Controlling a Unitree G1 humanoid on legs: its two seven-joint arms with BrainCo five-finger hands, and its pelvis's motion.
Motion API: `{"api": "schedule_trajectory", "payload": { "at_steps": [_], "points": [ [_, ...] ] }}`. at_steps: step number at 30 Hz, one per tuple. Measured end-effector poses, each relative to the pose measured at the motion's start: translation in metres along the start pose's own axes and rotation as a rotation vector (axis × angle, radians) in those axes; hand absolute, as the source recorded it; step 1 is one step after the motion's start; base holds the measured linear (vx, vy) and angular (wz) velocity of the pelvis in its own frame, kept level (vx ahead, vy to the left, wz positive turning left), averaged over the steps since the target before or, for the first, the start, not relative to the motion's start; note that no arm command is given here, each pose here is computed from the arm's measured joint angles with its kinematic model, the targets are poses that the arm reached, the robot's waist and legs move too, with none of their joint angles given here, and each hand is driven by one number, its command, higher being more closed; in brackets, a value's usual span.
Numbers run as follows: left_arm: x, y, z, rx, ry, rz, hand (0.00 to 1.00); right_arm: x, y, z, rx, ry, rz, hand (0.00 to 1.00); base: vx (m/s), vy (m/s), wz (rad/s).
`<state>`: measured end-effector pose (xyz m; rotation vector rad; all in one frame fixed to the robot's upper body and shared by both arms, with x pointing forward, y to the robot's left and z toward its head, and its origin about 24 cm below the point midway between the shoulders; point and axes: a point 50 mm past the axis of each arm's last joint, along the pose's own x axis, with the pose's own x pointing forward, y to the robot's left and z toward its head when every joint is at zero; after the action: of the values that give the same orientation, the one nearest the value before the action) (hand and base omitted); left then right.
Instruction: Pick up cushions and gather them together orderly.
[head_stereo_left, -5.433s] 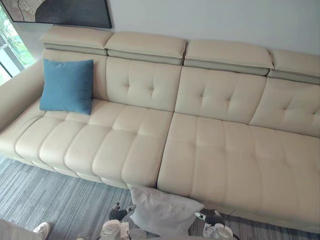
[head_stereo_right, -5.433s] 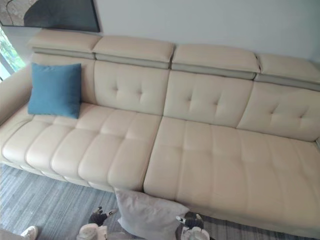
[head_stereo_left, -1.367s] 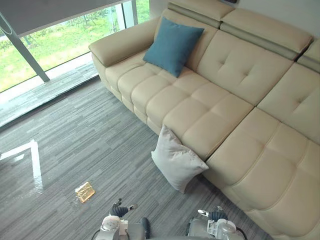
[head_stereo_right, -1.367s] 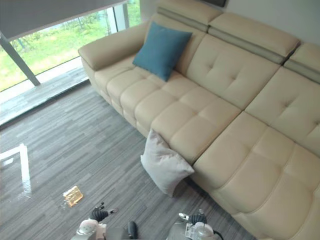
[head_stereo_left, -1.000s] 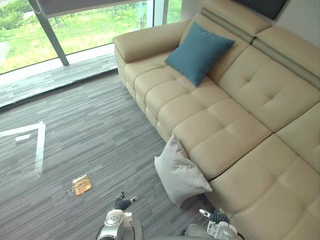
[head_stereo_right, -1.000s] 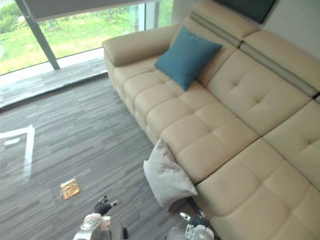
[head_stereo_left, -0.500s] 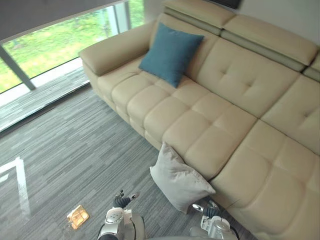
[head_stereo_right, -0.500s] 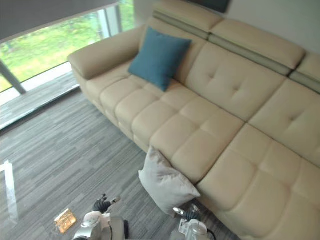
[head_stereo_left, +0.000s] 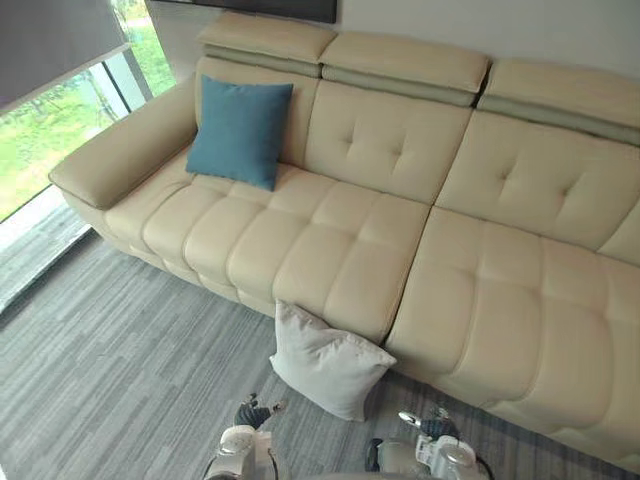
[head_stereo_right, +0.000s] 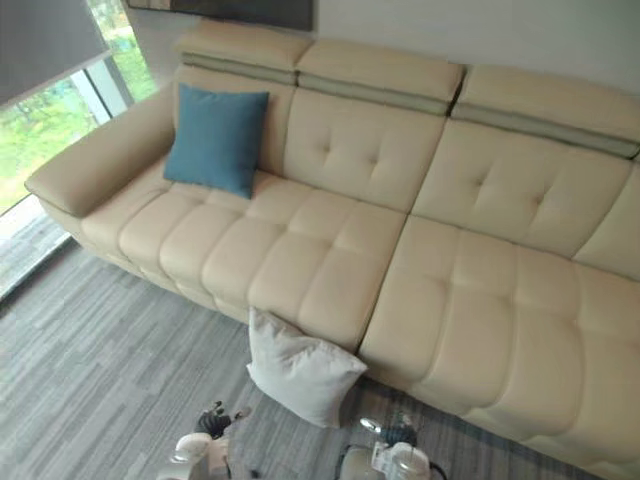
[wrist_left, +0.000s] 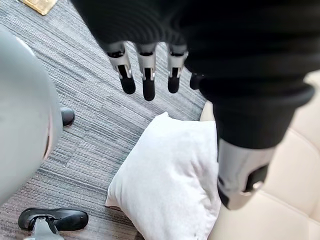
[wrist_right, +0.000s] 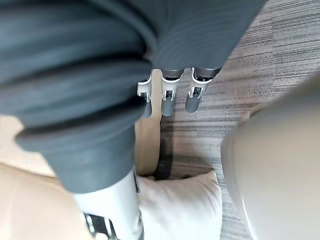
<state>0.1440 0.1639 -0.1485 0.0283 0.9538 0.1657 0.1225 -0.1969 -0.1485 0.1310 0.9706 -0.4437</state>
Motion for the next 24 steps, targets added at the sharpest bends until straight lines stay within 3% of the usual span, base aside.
{"api": "schedule_trajectory", "payload": {
  "at_steps": [8,17,24],
  "points": [
    [-0.001,0.004,0.005,-0.141,-0.026,0.034,0.00,0.000,-0.006,-0.003,0.039,0.016,-0.031,0.00,0.06,0.074,-0.29],
    [0.000,0.011,0.003,-0.073,-0.015,0.051,0.00,-0.005,-0.005,-0.021,0.001,0.076,-0.026,0.00,0.15,0.202,-0.37],
    [-0.001,-0.002,-0.006,-0.007,0.019,0.002,0.00,-0.006,-0.011,-0.026,-0.009,0.087,-0.040,0.00,0.12,-0.057,-0.04]
  ]
}}
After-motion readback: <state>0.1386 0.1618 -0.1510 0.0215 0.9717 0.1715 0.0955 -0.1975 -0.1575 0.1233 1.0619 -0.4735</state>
